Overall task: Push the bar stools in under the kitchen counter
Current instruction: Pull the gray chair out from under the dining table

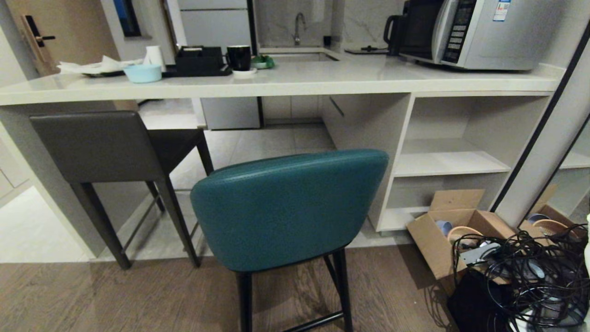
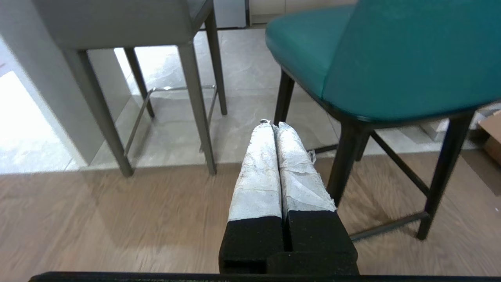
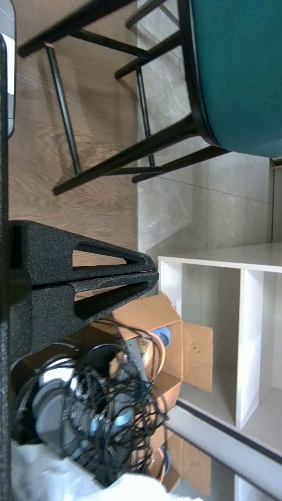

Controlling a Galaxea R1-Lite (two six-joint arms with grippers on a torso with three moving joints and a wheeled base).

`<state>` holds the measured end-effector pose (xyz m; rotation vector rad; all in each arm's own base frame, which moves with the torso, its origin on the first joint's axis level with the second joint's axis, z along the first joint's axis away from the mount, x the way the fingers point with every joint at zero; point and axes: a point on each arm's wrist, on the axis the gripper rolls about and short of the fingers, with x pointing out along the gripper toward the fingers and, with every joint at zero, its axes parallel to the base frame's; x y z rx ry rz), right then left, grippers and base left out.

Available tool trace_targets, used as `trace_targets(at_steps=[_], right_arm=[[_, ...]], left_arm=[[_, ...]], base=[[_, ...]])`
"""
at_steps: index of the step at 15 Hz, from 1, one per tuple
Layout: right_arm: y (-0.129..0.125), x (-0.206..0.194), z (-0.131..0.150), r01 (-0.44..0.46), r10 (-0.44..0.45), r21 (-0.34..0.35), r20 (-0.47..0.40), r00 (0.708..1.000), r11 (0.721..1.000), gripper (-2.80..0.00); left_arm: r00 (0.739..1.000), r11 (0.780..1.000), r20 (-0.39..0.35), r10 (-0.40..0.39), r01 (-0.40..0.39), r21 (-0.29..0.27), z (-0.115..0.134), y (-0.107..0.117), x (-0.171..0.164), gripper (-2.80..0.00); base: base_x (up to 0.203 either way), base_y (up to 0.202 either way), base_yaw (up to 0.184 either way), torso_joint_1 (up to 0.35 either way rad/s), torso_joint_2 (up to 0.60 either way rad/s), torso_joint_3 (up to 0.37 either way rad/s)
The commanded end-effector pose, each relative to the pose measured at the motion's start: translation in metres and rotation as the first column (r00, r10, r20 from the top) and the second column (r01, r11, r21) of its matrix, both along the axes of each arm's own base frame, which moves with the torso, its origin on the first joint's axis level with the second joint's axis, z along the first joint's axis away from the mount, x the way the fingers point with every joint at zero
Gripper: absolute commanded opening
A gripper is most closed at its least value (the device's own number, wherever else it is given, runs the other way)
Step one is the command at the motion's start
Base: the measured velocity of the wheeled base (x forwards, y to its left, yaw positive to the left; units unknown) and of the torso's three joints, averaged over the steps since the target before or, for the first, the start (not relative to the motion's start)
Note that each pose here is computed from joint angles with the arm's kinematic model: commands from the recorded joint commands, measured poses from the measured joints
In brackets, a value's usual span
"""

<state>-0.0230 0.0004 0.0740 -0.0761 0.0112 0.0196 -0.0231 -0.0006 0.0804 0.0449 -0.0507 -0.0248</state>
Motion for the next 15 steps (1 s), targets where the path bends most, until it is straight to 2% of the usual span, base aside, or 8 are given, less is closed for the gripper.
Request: trace_targets(at_steps=[1,3,10,15], right_arm=[[0.0,0.0003,-0.0005,0.0,0.0,0.002,-0.005,1.0,1.0,-2.8],[0.0,0.0003,-0.0005,0.0,0.0,0.004,-0.005,1.0,1.0,-2.8],[0.0,0.0002,-0.0003,0.0,0.0,0.001,-0.004,1.0,1.0,-2.8],[0.0,0.0002,-0.0002,0.001,-0.001,0.003,-0.004,1.0,1.0,-2.8]], left_arm=[[1.0,1.0,-0.021,0.0,0.0,0.0,-0.005,0.0,0.0017,-2.8],[1.0,1.0,-0.021,0.0,0.0,0.001,-0.005,0.0,0.0017,-2.8],[1.0,1.0,-0.02,0.0,0.0,0.002,-0.005,0.0,0.0016,-2.8],[1.0,1.0,-0.019,0.0,0.0,0.002,-0.005,0.0,0.0016,-2.8]], base=[[-0.184,0.0,-0.002,0.002,-0.01,-0.002],[-0.108,0.0,-0.001,-0.001,0.0,0.003],[0.0,0.009,0.001,0.0,0.0,0.0],[0.0,0.183,-0.001,0.002,0.0,0.003]])
